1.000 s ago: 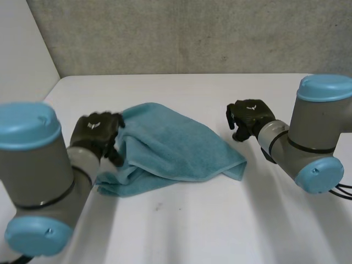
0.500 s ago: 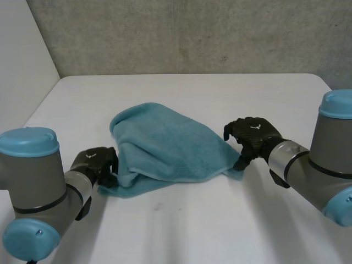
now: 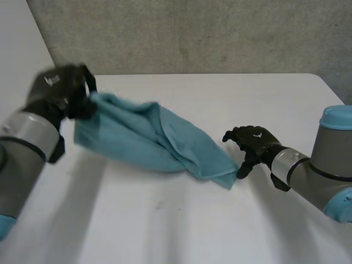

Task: Fold the laundry

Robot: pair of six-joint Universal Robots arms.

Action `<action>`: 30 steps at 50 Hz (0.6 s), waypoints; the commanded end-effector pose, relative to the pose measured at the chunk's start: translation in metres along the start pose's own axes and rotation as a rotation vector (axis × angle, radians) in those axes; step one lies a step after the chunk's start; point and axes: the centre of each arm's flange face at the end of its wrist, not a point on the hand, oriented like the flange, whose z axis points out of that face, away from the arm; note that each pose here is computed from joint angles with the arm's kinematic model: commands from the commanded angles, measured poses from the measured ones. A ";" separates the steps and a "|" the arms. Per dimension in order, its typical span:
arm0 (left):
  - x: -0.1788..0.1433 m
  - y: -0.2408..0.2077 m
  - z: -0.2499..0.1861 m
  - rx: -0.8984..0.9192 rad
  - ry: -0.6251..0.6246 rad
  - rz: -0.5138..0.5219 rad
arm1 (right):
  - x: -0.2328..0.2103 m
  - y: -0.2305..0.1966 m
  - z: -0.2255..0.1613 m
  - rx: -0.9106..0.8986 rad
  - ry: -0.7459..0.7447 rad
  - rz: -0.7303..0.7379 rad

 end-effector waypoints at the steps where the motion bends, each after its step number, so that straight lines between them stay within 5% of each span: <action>1: 0.002 -0.066 -0.003 0.152 0.007 0.033 | -0.014 -0.016 0.007 0.036 -0.040 0.229; 11: 0.010 -0.093 -0.012 0.195 0.070 0.050 | -0.047 -0.043 0.011 0.065 -0.168 0.458; 18: 0.009 -0.090 -0.018 0.187 0.067 0.050 | -0.071 -0.020 0.023 -0.049 -0.231 0.618; 30: 0.006 -0.068 -0.020 0.118 0.061 0.054 | -0.091 0.000 0.027 -0.134 -0.269 0.669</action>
